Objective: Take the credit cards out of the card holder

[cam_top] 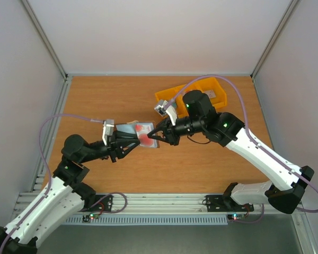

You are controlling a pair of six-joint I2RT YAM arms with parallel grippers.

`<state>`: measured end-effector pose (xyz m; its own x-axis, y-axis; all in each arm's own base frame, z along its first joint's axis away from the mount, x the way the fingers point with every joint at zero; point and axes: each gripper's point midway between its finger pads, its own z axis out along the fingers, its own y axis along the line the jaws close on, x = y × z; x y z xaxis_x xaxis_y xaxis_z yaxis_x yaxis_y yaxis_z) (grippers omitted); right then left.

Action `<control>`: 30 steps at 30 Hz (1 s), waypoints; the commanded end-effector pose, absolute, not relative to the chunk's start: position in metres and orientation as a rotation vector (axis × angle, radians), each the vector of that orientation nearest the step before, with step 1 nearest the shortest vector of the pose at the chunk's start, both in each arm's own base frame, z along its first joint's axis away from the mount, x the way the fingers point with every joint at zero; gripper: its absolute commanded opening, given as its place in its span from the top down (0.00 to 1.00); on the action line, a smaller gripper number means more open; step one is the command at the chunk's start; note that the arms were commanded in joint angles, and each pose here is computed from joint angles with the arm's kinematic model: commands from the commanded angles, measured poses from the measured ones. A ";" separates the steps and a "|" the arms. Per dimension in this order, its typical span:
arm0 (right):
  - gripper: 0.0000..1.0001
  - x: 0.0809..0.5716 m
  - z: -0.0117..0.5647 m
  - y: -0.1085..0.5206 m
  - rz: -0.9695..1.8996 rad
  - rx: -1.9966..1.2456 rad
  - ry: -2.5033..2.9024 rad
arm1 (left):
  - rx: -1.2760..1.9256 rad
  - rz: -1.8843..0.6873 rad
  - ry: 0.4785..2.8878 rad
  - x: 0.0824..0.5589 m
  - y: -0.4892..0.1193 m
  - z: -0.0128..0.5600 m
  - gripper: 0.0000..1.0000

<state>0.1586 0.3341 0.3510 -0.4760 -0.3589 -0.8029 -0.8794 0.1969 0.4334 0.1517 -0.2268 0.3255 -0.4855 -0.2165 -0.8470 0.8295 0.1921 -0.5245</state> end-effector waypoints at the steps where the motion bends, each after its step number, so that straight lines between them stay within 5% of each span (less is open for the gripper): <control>1: 0.99 0.114 0.384 0.344 1.473 -1.361 1.666 | 0.710 -1.499 1.421 0.136 -0.229 0.359 0.69; 14: 0.99 0.127 0.383 0.351 1.418 -1.333 1.670 | 0.812 -1.517 1.350 0.120 -0.230 0.376 0.87; 21: 0.99 0.136 0.378 0.361 1.434 -1.309 1.682 | 0.755 -1.495 1.383 0.132 -0.232 0.369 0.72; 28: 0.99 0.135 0.373 0.362 1.452 -1.307 1.696 | 0.790 -1.490 1.367 0.128 -0.232 0.366 0.99; 30: 0.99 0.137 0.370 0.362 1.437 -1.296 1.705 | 0.791 -1.485 1.366 0.127 -0.231 0.365 1.00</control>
<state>0.1514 0.3363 0.3727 -0.4148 -0.3204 -0.8516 -0.9085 0.0935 0.4074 0.1476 -0.2255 0.3471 -0.4282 -0.2185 -0.8769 0.8708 0.1595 -0.4650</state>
